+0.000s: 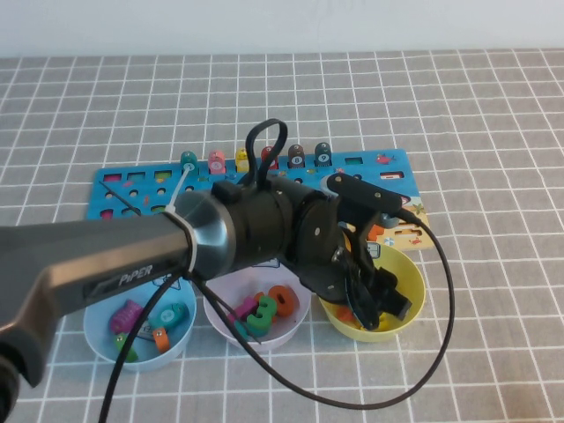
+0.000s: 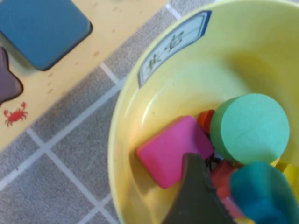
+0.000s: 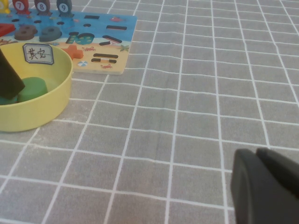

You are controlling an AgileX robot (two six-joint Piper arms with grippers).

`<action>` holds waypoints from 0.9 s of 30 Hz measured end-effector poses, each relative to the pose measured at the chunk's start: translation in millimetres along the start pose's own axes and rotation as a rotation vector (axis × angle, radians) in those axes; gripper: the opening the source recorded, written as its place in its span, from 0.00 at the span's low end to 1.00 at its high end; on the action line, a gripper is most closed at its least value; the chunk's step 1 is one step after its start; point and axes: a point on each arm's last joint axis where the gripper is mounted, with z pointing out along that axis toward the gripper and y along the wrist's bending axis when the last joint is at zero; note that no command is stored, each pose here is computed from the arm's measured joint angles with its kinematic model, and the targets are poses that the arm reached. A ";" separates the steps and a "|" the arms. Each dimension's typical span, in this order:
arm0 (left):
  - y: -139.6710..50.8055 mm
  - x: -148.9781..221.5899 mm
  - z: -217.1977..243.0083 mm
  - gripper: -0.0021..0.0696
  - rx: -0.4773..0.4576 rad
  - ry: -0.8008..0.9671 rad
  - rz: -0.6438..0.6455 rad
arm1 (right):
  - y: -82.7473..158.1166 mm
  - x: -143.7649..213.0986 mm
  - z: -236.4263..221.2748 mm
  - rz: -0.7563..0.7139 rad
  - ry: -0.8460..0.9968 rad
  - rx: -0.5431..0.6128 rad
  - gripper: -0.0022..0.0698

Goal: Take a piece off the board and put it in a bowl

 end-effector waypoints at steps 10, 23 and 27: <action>-8.8 -9.8 -49.8 0.60 -0.001 -0.090 0.059 | 0.0 0.0 0.0 0.000 0.000 0.000 0.01; 14.1 36.9 -154.5 0.06 -0.066 -0.324 0.088 | 0.0 0.0 0.0 0.000 0.000 0.000 0.01; 18.5 61.5 -171.2 0.03 -0.075 -0.385 0.089 | 0.0 0.0 0.0 0.000 0.000 0.000 0.01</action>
